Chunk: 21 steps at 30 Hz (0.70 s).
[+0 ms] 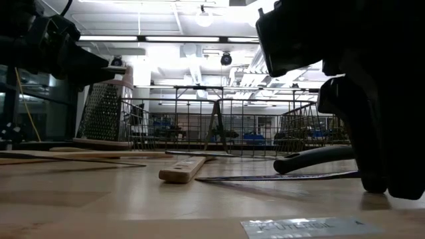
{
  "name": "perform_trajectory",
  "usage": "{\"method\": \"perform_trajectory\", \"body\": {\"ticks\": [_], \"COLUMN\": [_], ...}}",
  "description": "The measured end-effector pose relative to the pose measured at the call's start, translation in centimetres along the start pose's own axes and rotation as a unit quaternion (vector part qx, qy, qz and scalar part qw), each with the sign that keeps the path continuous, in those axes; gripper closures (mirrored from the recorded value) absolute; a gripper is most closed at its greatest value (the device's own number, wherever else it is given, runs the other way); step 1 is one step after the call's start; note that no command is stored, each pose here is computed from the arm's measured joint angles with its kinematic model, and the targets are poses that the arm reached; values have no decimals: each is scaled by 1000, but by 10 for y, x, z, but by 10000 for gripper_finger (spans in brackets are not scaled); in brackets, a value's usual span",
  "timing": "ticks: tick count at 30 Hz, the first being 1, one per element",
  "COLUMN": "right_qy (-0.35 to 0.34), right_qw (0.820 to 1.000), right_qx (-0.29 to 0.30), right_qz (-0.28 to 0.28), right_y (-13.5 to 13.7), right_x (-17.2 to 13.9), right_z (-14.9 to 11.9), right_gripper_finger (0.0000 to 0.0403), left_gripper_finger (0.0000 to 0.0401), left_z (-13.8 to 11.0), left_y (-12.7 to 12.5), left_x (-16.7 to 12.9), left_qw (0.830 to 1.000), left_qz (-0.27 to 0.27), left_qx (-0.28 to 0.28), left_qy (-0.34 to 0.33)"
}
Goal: Pick & Place Kitchen Items
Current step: Put the bottom blue table knife into the right mesh basket
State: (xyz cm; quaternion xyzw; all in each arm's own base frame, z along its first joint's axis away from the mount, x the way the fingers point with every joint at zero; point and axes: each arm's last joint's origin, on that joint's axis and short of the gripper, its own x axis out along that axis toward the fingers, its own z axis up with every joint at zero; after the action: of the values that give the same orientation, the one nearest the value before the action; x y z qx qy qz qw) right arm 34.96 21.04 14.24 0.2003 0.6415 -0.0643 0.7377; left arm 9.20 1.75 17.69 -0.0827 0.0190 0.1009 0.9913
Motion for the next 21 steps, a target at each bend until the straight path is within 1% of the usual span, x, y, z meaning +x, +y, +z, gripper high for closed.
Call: {"method": "perform_trajectory", "body": {"ticks": [5,8,11,16,21], "right_qy": [-7,-11,-10,-9,-8], "right_qw": [1000,1000,999,999,999], "right_qx": [-3,-7,-17,-29,-29], "right_qz": [-16,-24,-27,-30,-31], "right_y": [-2,-3,-3,-4,-4], "right_x": [0,1,1,1,1], "right_z": [0,0,-1,-1,-1], "right_gripper_finger": [223,233,253,298,338], "left_gripper_finger": [160,160,160,160,160], "left_z": [0,0,0,0,0], "left_y": [0,0,0,0,0], "left_x": [0,0,0,0,0], "left_qw": [1000,1000,1000,1000,1000], "left_qz": [0,0,0,0,0], "left_qx": [0,0,0,0,0], "left_qy": [0,0,0,1,1]}}
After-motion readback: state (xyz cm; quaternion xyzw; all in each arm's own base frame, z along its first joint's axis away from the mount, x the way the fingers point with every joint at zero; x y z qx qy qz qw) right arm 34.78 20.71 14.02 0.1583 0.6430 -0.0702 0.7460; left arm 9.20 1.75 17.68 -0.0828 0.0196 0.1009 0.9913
